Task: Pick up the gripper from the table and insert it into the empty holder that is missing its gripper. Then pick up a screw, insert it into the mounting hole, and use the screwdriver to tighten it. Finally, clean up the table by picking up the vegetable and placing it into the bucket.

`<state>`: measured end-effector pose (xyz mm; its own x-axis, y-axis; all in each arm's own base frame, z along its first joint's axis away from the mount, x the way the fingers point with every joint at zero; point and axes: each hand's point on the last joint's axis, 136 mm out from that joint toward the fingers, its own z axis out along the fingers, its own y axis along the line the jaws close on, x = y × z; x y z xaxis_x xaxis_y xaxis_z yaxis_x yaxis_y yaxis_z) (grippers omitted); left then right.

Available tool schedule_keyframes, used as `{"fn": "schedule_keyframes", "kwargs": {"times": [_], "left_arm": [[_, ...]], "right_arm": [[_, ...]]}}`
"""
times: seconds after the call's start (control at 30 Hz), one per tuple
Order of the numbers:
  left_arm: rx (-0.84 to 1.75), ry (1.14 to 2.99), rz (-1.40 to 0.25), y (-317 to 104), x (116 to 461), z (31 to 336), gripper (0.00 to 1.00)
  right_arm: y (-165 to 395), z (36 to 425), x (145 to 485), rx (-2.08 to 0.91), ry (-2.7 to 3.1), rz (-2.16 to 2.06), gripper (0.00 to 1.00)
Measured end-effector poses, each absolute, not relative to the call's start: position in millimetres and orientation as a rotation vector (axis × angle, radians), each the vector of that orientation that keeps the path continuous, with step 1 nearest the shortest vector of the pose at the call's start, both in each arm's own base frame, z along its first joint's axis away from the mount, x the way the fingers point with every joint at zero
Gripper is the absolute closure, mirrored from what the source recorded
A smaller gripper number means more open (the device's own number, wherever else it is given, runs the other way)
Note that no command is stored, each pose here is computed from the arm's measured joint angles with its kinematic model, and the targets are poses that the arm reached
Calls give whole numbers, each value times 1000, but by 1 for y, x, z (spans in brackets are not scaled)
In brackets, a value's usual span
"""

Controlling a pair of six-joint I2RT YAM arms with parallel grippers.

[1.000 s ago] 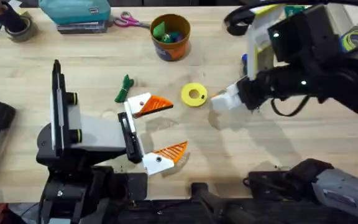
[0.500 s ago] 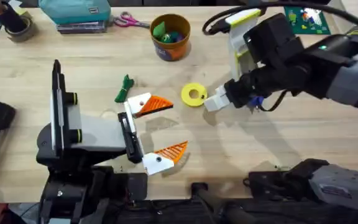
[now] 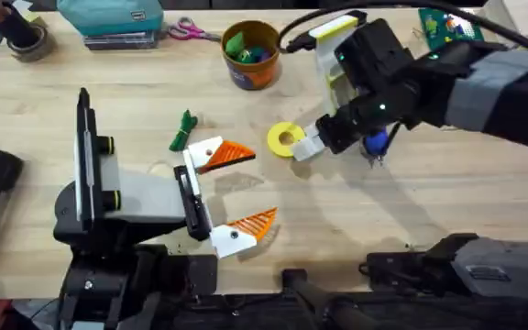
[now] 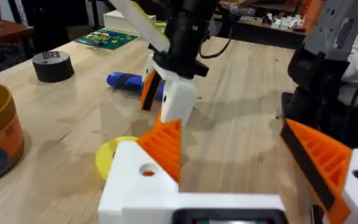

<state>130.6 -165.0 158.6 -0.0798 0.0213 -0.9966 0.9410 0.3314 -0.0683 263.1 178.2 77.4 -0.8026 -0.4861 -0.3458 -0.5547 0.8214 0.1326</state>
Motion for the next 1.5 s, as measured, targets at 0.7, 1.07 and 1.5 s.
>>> {"fn": "schedule_keyframes", "kwargs": {"times": [0.7, 1.07, 1.5], "left_arm": [[944, 1430, -992, -165, 131, 159, 15], [944, 1429, -992, -165, 131, 159, 15], [944, 1430, -992, -165, 131, 159, 15]], "right_arm": [[198, 67, 282, -831, 2722, 323, 243], [204, 63, 277, -837, 2738, 327, 359], [204, 63, 276, -827, 2743, 330, 451]]}}
